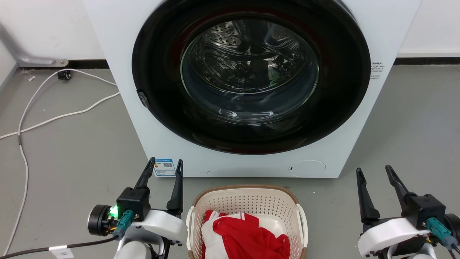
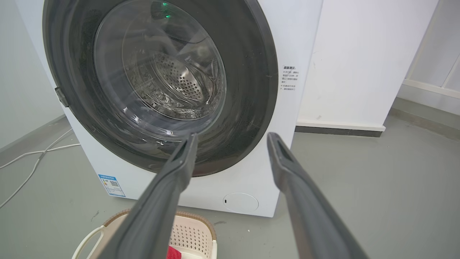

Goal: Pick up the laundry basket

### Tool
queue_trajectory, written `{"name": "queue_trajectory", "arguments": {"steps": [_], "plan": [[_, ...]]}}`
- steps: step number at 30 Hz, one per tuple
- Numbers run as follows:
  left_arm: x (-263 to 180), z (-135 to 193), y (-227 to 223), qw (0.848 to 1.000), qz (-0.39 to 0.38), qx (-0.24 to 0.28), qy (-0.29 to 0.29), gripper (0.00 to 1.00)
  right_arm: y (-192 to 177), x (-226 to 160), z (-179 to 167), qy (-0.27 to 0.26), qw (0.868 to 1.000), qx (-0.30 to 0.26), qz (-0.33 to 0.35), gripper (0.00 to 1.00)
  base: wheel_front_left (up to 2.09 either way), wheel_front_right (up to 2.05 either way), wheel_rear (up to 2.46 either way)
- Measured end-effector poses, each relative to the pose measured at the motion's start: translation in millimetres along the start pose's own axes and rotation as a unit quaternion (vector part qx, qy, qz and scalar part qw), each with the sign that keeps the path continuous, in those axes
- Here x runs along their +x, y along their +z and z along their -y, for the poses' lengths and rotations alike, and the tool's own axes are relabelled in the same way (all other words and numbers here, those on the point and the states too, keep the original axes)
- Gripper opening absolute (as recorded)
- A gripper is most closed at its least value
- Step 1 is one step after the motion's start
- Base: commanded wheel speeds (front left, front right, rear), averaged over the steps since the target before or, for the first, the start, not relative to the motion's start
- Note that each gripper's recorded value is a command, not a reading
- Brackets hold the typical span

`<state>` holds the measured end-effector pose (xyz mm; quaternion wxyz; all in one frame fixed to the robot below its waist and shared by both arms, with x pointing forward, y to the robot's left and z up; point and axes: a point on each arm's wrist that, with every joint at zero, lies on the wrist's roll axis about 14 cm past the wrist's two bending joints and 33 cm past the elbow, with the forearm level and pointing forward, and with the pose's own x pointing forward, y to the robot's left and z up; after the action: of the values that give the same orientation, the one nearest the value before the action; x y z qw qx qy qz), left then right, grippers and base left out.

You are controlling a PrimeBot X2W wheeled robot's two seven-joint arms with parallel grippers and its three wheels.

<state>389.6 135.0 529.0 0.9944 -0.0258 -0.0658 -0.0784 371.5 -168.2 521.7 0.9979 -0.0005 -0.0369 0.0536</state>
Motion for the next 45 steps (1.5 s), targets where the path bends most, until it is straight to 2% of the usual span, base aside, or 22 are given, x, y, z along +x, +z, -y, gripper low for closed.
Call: {"name": "queue_trajectory", "arguments": {"steps": [20,28,36,45], "plan": [[1,-1,-7,1.0,-0.01,-0.002,0.002,1.0,-4,1,1,-0.001,1.0,-0.007,-0.006,1.0,0.0,0.0,0.0],[11,-4,-22,1.0,-0.029,-0.004,0.007,1.0,-24,9,1,0.0,0.999,0.005,-0.037,1.0,0.0,0.0,0.0],[29,-8,-68,0.996,-0.088,-0.015,0.012,1.0,-68,31,-4,0.008,0.995,0.024,-0.1,1.0,0.0,0.0,0.0],[44,-13,-148,0.982,-0.187,-0.029,0.017,1.0,-145,47,-13,0.019,0.978,0.049,-0.204,1.0,0.0,0.0,0.0]]}}
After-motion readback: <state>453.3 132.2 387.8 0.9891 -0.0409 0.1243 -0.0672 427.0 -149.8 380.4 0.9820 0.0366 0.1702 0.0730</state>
